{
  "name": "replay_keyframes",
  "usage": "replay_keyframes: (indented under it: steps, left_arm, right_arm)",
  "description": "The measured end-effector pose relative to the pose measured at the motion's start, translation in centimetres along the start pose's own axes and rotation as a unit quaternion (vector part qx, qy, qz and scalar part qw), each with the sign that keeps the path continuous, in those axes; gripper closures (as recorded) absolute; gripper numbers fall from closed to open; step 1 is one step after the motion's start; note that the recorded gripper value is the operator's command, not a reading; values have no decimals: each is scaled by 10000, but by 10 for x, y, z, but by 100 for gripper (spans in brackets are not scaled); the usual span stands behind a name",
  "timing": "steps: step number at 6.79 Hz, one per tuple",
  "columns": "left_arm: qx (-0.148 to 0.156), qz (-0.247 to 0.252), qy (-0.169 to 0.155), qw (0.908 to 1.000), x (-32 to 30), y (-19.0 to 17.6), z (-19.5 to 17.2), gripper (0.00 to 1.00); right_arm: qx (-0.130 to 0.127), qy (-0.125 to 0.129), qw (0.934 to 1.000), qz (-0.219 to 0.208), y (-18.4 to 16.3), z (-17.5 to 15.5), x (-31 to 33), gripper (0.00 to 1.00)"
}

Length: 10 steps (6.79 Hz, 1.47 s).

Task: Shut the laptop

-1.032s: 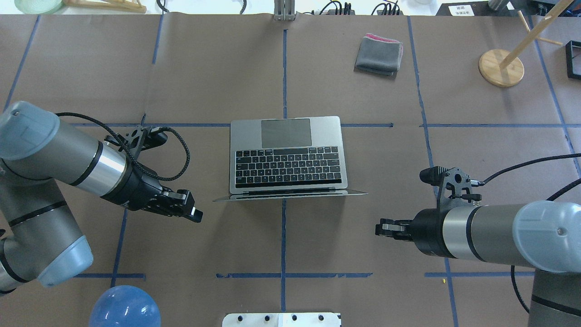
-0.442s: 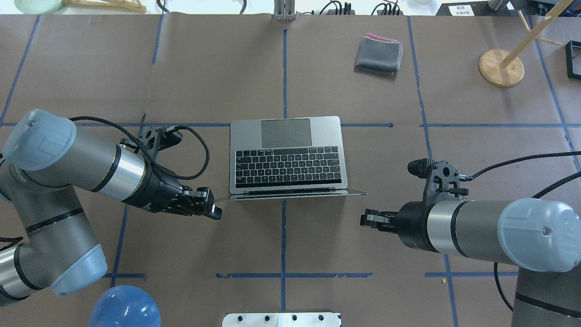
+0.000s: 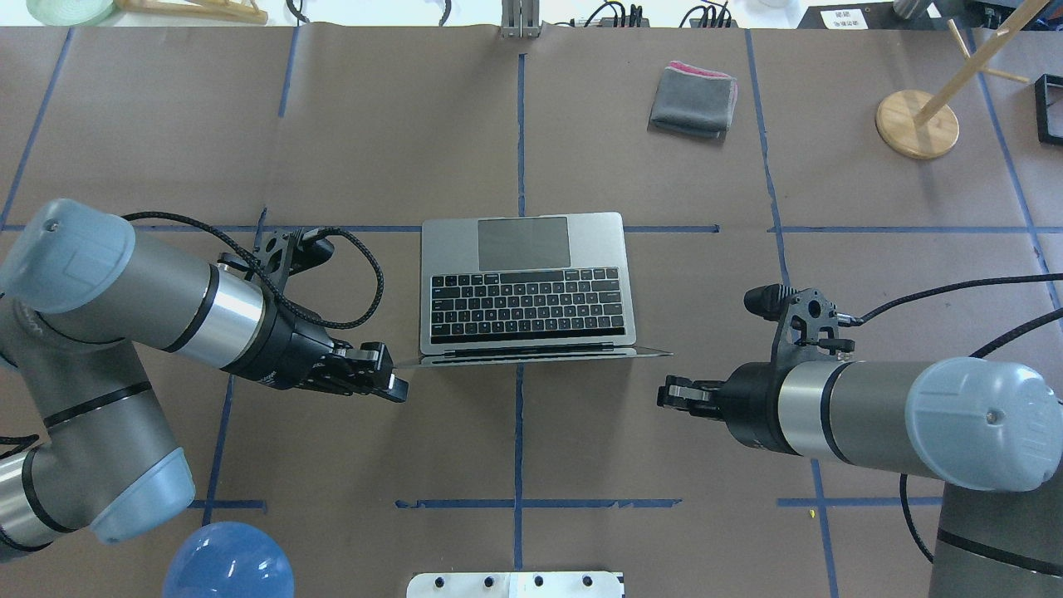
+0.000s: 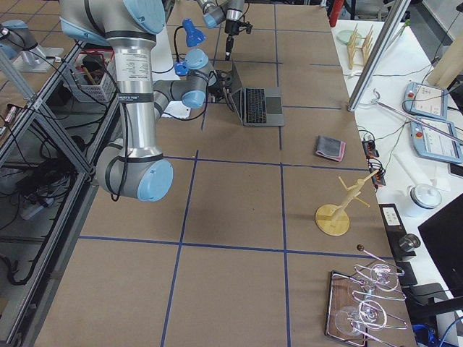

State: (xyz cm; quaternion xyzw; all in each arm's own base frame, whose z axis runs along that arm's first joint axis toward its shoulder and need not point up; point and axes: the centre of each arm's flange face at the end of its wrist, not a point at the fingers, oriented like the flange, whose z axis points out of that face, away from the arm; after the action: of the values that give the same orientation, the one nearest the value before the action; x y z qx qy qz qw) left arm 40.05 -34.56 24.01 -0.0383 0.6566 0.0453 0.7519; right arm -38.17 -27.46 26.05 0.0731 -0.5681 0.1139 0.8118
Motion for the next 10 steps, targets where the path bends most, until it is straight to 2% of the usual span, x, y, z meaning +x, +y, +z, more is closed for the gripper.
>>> replay_keyframes:
  steps: [6, 8, 10]
  left_arm:
    - [50, -36, -49, 10000, -5, -6, 0, 100]
    - [260, -14, -48, 9996, -1, -17, -7, 100]
    - [629, -3, -81, 9980, 8, -32, -6, 100]
  right_arm:
    - [390, 26, 9992, 107, -42, 7, -4, 100]
    - [514, 29, 9986, 151, -58, 13, -9, 100]
    - [638, 118, 9977, 208, -76, 25, -20, 100]
